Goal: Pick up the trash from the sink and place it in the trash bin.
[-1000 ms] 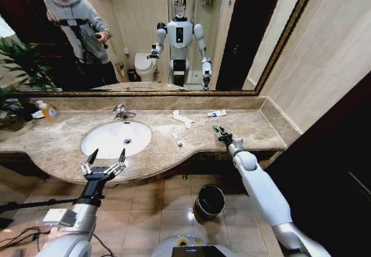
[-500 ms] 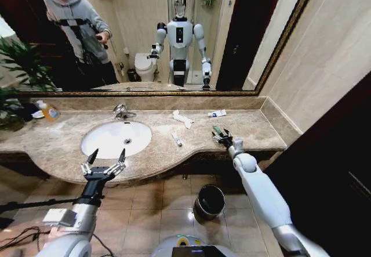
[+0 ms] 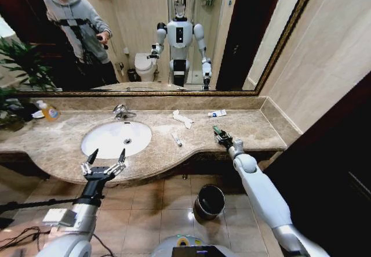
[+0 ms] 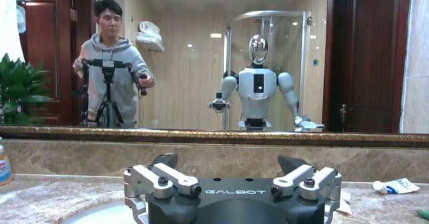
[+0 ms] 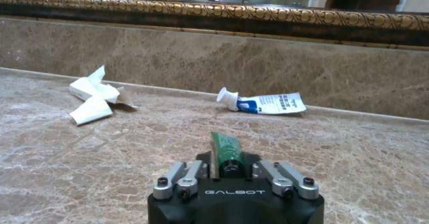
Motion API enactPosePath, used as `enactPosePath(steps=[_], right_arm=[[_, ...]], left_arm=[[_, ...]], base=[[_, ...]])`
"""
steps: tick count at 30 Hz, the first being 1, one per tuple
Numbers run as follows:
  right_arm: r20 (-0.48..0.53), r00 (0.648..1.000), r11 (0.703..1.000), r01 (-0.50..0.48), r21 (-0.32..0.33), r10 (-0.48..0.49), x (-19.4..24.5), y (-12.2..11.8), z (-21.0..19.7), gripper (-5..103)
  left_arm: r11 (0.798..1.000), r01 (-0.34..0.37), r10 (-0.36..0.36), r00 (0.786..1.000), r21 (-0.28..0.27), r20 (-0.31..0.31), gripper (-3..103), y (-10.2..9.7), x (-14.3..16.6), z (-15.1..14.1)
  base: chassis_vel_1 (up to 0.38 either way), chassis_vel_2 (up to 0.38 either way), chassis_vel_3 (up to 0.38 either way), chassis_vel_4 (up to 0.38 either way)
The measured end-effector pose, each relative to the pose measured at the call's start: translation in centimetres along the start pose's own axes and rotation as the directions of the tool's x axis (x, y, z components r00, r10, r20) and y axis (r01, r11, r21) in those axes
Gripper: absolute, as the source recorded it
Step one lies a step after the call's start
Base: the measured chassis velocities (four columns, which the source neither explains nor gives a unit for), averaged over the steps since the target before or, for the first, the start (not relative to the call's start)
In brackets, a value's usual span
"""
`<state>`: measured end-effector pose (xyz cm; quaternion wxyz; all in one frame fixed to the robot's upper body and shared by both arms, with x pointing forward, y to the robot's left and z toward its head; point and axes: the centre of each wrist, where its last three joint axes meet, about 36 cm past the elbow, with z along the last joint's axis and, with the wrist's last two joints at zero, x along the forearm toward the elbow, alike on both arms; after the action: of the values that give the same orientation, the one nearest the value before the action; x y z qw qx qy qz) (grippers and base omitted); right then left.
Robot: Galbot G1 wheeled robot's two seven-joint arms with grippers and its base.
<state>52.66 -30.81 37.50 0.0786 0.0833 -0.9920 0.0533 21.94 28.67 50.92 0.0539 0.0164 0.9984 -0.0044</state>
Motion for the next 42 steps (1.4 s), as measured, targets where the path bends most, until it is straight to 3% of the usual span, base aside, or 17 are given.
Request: enactPosePath(steps=[3,15,24,31,36,42], right_arm=[[-0.001,1.000,1.000,-0.003,-0.002,0.003,0.1,-0.1,0.1,21],[0.034,0.999,1.000,-0.003,-0.017,0.004,1.7,-0.6,-1.2,21],[0.125,0.991,0.999,-0.039,-0.031,0.043,8.1,-1.0,-2.3,21],[0.195,0.980,0.998,-0.019,-0.053,0.029,15.0,1.8,0.1,21],[0.184,0.981,0.995,-0.048,-0.088,0.063,20.9,5.1,2.7,21],[0.122,0.988,0.990,-0.085,-0.110,0.098,25.1,7.8,6.3,21]], left_arm=[[1.000,0.000,0.000,1.000,0.000,0.000,100,0.0,0.0,0.0],[1.000,0.000,0.000,1.000,0.000,0.000,100,0.0,0.0,0.0],[1.000,0.000,0.000,1.000,0.000,0.000,100,0.0,0.0,0.0],[1.000,0.000,0.000,1.000,0.000,0.000,100,0.0,0.0,0.0],[1.000,0.000,0.000,1.000,0.000,0.000,100,0.0,0.0,0.0],[1.000,0.000,0.000,1.000,0.000,0.000,100,0.0,0.0,0.0]], base=[[0.000,0.000,0.000,0.000],[0.000,0.000,0.000,0.000],[0.000,0.000,0.000,0.000],[0.000,0.000,0.000,0.000],[0.000,0.000,0.000,0.000],[0.000,0.000,0.000,0.000]])
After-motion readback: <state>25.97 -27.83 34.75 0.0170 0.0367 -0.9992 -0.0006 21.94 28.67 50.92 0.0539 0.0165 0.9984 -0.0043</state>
